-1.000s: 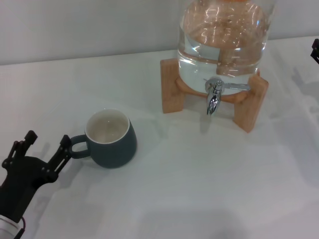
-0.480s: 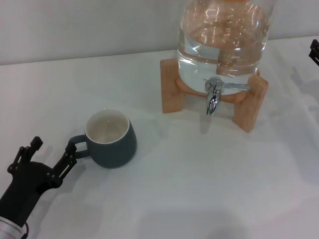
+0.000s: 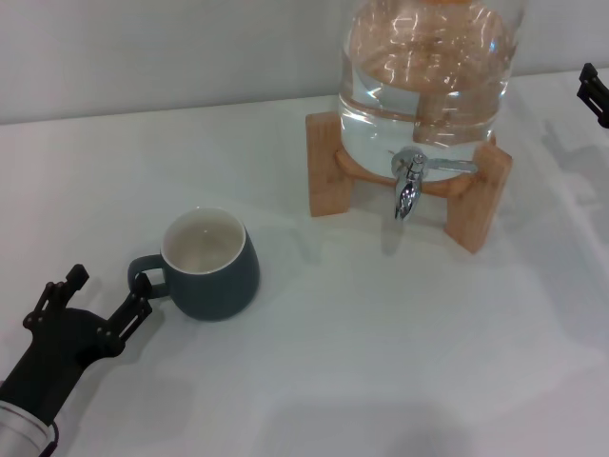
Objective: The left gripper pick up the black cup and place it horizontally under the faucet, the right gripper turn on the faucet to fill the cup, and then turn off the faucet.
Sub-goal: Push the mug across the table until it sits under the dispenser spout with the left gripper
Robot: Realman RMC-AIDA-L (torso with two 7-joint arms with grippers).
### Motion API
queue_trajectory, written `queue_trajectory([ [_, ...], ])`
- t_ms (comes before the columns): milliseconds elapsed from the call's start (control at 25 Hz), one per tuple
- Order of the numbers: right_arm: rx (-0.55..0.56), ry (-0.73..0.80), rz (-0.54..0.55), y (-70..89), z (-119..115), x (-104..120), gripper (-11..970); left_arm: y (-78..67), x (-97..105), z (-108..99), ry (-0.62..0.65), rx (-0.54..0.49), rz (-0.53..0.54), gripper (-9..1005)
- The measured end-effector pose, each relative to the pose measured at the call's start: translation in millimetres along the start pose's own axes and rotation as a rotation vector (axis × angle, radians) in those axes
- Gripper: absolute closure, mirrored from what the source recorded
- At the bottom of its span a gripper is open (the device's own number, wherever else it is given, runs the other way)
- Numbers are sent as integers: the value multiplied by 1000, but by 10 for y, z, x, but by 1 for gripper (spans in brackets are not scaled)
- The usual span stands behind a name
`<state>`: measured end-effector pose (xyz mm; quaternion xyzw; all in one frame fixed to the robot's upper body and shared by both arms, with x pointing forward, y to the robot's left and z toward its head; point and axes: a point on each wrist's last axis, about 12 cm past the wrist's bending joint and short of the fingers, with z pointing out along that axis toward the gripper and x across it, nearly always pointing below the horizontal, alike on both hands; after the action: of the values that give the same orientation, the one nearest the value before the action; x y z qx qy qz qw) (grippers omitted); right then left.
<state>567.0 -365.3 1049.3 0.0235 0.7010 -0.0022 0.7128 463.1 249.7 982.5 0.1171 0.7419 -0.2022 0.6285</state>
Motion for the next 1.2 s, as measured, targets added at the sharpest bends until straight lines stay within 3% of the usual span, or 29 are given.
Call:
queue_trajectory([
  [480, -4, -7, 1, 15, 24, -18, 118, 28, -69, 194, 22, 12, 24, 117],
  [880, 4, -7, 4, 4, 30, -23, 118, 35, -85, 217, 19, 10, 27, 121],
  [1200, 3, -9, 3, 5, 37, -30, 118, 22, -77, 254, 40, 24, 42, 256],
])
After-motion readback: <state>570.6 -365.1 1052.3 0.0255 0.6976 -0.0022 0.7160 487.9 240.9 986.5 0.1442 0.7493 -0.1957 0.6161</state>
